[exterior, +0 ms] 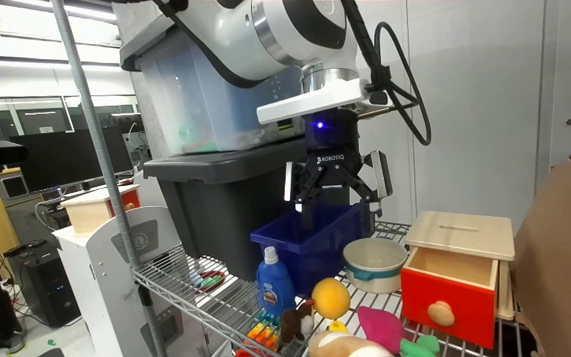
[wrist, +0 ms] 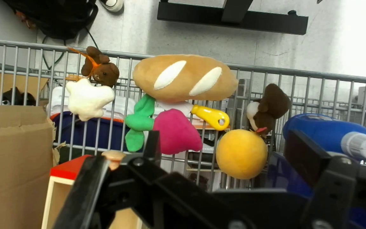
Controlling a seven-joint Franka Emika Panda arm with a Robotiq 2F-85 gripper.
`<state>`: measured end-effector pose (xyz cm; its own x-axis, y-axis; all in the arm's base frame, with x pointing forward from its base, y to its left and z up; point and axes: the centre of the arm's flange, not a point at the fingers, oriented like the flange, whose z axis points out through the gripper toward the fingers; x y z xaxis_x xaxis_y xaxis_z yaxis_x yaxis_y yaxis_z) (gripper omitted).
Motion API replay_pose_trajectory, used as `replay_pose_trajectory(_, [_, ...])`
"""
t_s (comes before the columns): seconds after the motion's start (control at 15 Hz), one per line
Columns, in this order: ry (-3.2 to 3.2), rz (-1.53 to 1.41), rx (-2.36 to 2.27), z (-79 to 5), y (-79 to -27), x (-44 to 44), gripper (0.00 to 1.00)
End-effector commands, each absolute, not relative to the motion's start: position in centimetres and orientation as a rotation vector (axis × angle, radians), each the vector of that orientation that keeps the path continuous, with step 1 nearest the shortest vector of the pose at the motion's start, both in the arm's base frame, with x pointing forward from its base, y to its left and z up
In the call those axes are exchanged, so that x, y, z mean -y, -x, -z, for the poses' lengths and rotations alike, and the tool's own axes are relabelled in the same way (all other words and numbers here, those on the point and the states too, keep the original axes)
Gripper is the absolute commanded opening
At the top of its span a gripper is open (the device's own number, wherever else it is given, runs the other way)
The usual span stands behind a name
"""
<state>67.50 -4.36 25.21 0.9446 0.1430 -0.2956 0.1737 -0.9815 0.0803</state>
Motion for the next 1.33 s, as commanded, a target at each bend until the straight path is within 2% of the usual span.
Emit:
replay_pose_trajectory(0.0, [-2.973,0.468,-0.230,-25.59,-68.25,4.24,1.00])
replay_pose_trajectory(1.27, [-2.994,0.442,-0.238,-25.28,-67.55,4.36,1.00])
